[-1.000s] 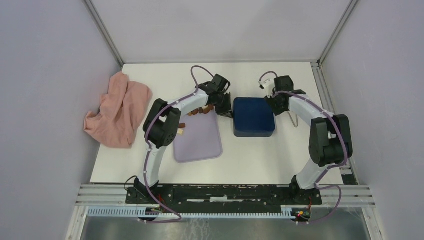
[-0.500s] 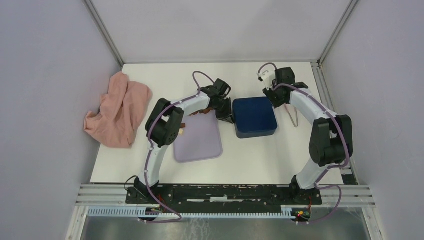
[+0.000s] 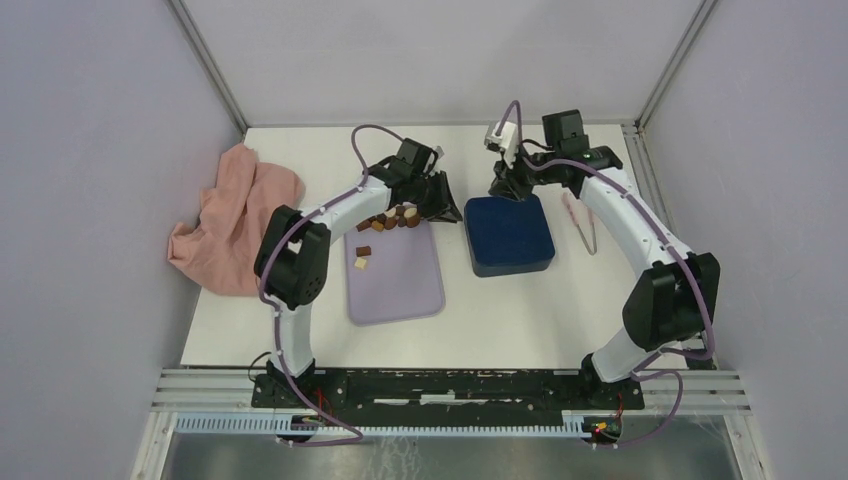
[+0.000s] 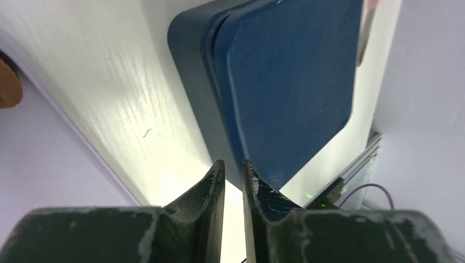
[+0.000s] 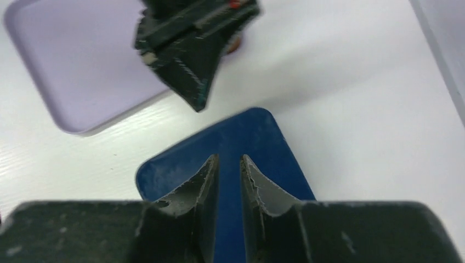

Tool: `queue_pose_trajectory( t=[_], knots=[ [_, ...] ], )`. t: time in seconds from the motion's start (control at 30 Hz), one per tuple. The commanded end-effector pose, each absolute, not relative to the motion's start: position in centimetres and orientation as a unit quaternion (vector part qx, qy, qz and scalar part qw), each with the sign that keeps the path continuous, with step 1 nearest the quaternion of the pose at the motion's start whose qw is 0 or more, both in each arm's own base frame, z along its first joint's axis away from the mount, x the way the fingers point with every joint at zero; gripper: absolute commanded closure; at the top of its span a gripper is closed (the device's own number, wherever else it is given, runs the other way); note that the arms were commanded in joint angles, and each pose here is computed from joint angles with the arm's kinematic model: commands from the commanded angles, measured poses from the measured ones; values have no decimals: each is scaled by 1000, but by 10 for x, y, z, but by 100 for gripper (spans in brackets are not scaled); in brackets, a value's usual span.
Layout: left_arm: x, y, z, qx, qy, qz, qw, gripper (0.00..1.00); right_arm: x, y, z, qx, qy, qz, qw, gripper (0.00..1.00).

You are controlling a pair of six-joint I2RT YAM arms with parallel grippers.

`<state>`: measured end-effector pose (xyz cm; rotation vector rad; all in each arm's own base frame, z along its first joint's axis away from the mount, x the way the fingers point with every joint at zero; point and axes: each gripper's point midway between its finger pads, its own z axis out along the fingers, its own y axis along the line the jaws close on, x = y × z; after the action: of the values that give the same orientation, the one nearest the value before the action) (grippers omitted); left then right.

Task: Pack the chocolate
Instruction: Adjust the packing box at the center of the board, then adjust the box lid on the packing box.

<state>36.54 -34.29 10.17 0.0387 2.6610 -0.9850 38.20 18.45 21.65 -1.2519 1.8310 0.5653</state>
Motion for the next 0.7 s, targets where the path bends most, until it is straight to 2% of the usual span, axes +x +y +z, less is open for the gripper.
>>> queue_pose_trajectory(
  t=[0.0, 0.2, 0.33, 0.43, 0.5, 0.67],
  knots=[
    [369, -351, 128, 2, 906, -391, 163, 74, 354, 217, 190, -537, 710, 278, 360, 76],
    [366, -361, 126, -4, 893, -424, 150, 65, 312, 211, 74, -537, 769, 269, 218, 83],
    [361, -365, 117, -2, 891, -433, 136, 56, 302, 199, 40, -528, 792, 252, 175, 84],
    [356, -372, 109, 3, 892, -435, 125, 48, 305, 204, 52, -532, 784, 262, 187, 83],
    [352, -376, 100, 7, 895, -431, 115, 47, 310, 212, 73, -540, 767, 279, 208, 82],
    [343, -355, 59, 4, 933, -348, 96, 54, 357, 223, 149, -536, 739, 270, 306, 80]
  ],
)
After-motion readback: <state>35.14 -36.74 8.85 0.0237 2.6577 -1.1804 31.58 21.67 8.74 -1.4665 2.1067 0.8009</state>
